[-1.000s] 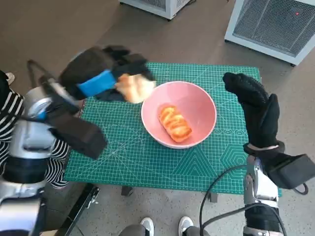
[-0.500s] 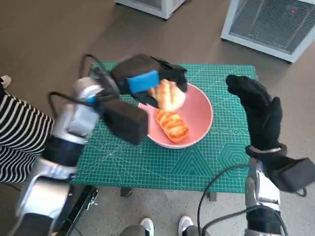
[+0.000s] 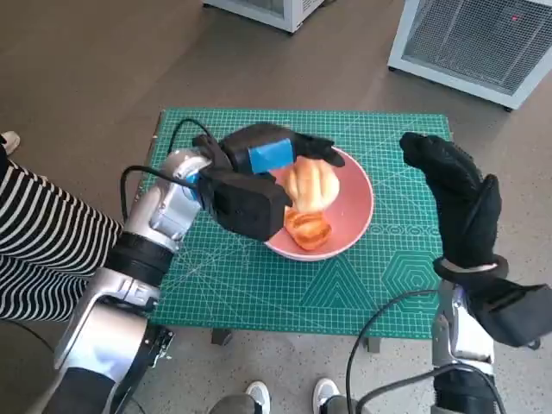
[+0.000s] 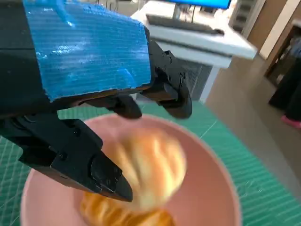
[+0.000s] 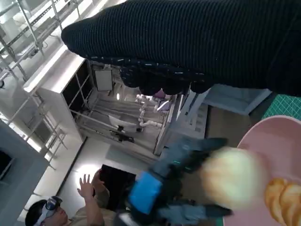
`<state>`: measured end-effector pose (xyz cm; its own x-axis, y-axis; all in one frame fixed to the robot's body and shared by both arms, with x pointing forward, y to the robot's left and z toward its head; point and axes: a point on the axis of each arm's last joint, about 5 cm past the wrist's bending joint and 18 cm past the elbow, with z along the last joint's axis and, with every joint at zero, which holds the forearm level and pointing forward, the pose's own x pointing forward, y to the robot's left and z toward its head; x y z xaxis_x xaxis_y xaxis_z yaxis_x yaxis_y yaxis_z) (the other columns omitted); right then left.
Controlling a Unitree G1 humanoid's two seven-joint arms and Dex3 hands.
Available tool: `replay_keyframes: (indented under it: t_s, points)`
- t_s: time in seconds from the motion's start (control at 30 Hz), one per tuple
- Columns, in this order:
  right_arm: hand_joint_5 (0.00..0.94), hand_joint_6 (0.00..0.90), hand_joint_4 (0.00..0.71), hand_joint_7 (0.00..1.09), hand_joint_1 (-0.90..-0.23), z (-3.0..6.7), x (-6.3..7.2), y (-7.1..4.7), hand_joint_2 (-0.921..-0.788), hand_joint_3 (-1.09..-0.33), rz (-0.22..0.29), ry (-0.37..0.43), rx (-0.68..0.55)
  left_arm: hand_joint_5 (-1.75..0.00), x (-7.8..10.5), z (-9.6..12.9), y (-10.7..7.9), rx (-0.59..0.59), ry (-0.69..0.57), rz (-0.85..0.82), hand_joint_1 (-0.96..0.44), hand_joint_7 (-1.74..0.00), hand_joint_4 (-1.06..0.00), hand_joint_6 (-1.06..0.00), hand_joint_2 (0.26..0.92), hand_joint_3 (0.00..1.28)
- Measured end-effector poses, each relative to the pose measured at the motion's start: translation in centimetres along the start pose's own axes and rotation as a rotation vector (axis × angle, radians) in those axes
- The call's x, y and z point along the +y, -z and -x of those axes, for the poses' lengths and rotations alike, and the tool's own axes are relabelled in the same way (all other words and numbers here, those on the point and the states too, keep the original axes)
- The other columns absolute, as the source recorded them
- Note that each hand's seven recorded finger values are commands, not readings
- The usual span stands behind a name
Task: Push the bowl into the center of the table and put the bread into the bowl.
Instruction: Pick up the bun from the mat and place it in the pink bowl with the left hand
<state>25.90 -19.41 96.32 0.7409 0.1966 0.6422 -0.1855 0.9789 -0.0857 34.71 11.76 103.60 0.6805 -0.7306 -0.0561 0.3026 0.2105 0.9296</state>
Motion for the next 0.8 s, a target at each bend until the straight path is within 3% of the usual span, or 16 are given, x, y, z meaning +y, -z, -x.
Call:
replay_keyframes:
  t_s: [0.23,0.43,0.63,0.8]
  points:
    - [0.006,0.030,0.225,0.57,-0.770,-0.08,-0.3,-0.3,-0.921,-0.762,0.011,0.013,-0.004,0.00,0.3,0.4,-0.1,-0.030,-0.021,-0.001,-0.25,-0.06,-0.20,-0.34,0.770,0.00]
    - [0.004,0.030,0.224,0.56,-0.773,-0.23,-0.3,-0.5,-0.921,-0.760,0.018,0.019,-0.011,0.00,0.5,1.6,0.2,-0.089,-0.076,0.118,-0.25,-0.04,-0.17,-0.32,0.766,0.00]
    - [0.004,0.029,0.225,0.55,-0.775,-0.38,-0.5,-0.8,-0.921,-0.758,0.031,0.022,-0.024,0.00,0.6,3.8,0.8,-0.204,-0.237,0.284,-0.30,-0.03,-0.17,-0.31,0.757,0.00]
    - [0.005,0.029,0.227,0.55,-0.772,-0.67,-0.6,-1.1,-0.921,-0.756,0.037,0.019,-0.037,0.00,-0.2,5.5,1.6,-0.311,-0.415,0.466,-0.37,-0.02,-0.17,-0.31,0.792,0.02]
